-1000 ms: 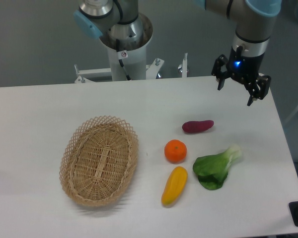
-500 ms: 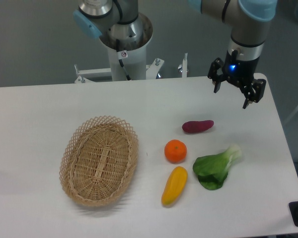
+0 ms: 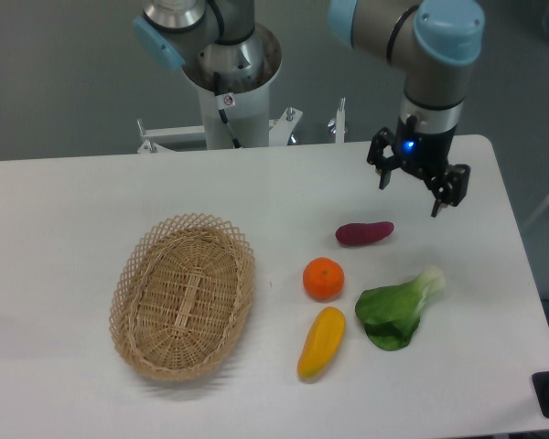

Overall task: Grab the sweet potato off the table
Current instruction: 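Move the open gripper over the purple sweet potato and lower it, then close the gripper around the purple sweet potato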

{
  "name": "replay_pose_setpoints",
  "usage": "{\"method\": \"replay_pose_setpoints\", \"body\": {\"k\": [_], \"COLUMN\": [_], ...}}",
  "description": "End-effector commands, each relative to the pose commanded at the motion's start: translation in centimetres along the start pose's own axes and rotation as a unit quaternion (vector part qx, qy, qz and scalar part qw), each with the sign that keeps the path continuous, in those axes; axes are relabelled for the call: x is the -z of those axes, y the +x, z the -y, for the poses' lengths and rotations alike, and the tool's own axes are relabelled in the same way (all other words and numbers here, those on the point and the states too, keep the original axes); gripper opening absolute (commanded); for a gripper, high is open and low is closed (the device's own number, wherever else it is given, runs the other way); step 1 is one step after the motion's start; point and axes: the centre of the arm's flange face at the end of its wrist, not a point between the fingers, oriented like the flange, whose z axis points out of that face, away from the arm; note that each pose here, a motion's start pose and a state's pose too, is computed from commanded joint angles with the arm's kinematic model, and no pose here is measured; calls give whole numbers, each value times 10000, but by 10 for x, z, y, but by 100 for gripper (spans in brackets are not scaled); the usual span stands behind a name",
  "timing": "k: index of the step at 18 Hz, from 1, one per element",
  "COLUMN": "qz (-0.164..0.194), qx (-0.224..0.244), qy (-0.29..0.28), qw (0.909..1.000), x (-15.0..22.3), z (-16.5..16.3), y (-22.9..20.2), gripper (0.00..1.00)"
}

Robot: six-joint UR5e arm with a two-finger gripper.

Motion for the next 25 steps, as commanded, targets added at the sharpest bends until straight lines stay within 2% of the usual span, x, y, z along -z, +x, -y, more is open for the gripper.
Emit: {"method": "replay_pose_setpoints", "body": {"k": [3, 6, 11, 14, 18, 23, 25], "qz": [-24, -265, -689, -583, -644, -697, -590], "qx": [-318, -597, -1467, -1674, -1961, -1967, -1951], "qy": [-373, -482, -659, -698, -707, -832, -842], "qw": [9988, 9967, 9846, 9817, 9759, 9744, 9754], "x": [-24, -49, -91, -109, -120, -140, -151], "z": [4, 2, -7, -9, -11, -14, -15], "y": [12, 13, 23, 26, 33, 42, 43], "gripper": [100, 100, 100, 100, 100, 100, 100]}}
